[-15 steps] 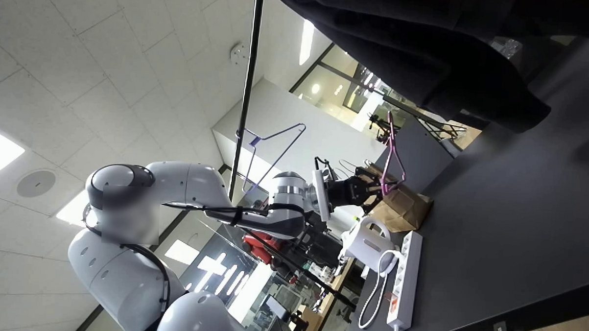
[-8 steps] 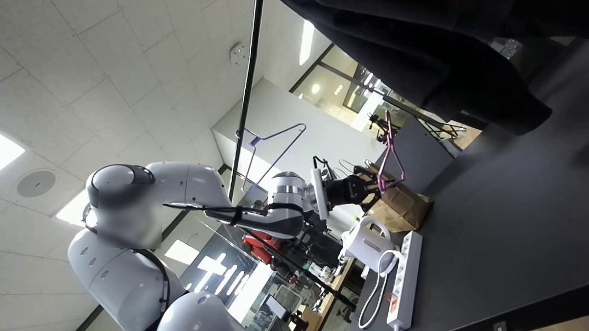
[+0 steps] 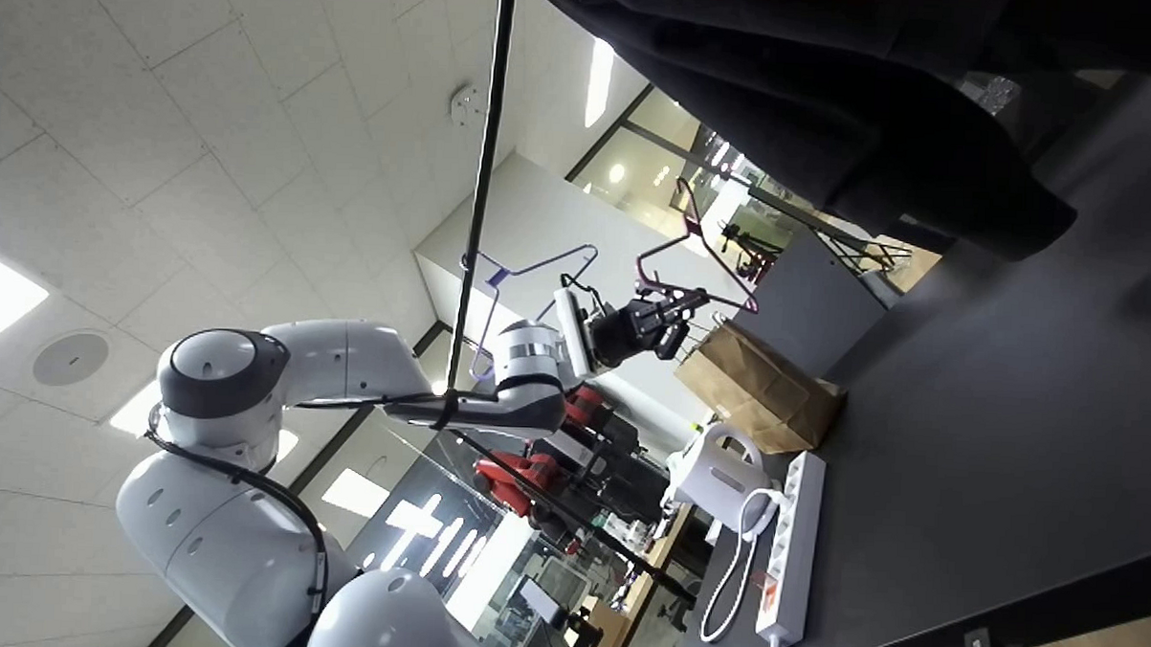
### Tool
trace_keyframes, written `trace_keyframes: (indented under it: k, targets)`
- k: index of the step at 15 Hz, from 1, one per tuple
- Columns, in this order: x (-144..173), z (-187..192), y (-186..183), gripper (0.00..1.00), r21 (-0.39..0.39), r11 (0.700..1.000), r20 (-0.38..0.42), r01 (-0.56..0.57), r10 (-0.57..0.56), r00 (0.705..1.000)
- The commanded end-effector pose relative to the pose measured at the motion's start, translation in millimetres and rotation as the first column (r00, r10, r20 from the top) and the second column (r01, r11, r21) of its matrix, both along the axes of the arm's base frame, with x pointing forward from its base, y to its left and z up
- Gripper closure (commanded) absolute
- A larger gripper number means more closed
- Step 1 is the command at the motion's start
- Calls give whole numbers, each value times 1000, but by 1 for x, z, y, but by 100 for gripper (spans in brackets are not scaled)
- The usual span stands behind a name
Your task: Hang the pink coat hanger on the rod
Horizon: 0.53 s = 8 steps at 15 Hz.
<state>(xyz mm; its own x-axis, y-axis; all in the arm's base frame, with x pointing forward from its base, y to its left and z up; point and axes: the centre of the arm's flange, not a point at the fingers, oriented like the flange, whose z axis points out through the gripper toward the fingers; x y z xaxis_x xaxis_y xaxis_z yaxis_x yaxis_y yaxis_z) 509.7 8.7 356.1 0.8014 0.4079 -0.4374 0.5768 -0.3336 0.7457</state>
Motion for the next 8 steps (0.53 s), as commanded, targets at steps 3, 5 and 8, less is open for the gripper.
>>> trace_keyframes:
  k: [3,5,8]
  targets:
    - [22,62,17,98,-106,991,-33,-85,82,996]
    - [24,82,24,98,-139,984,-73,-110,100,992]
    - [19,112,33,98,-174,976,-92,-132,117,989]
